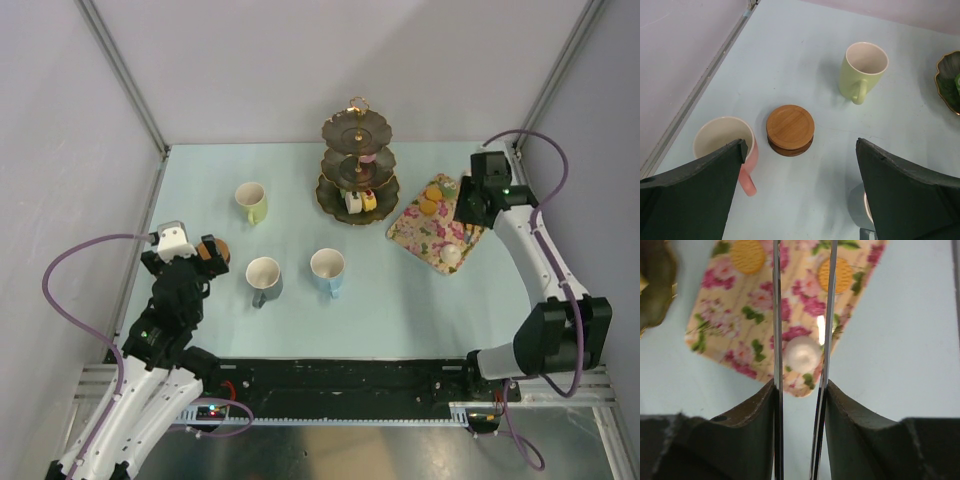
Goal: Serve the afternoon tea
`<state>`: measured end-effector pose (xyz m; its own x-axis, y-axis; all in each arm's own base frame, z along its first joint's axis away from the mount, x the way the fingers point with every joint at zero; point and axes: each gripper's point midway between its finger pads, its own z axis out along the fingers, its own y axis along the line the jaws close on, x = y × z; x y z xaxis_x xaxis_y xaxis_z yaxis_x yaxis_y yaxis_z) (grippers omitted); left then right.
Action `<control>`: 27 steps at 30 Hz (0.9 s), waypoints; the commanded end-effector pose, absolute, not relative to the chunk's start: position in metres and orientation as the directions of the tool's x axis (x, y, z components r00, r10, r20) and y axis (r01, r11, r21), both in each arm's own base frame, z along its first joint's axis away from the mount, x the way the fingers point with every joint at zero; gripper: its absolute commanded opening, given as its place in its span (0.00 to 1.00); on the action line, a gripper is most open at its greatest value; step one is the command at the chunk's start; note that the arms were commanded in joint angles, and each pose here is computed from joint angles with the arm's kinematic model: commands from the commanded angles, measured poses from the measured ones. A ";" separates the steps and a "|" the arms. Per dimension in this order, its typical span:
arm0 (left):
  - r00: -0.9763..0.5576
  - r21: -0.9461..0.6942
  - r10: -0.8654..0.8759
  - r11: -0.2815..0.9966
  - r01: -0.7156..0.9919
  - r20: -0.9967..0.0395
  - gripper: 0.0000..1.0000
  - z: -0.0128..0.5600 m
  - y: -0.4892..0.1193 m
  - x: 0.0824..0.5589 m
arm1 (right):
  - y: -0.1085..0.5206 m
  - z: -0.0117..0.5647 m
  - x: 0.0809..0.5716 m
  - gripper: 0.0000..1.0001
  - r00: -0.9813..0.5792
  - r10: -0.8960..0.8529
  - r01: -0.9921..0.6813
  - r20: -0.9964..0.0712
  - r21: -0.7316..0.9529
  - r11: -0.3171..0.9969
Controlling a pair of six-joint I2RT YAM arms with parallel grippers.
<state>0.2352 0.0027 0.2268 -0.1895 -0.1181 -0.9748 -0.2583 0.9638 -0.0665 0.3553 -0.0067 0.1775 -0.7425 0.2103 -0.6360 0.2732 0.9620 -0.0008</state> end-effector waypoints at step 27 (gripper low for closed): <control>-0.158 -0.076 -0.118 0.965 -0.251 -0.980 0.98 0.234 0.002 0.235 | 0.178 0.246 0.387 0.36 -0.664 -0.162 -0.243 -0.730 0.005 0.970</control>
<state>0.2345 0.0026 0.2280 -0.1842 -0.1208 -0.9754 -0.2557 0.9641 -0.0711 0.3762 0.1639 0.2256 -0.7071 -0.1574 -0.6894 -0.2092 0.9778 -0.0086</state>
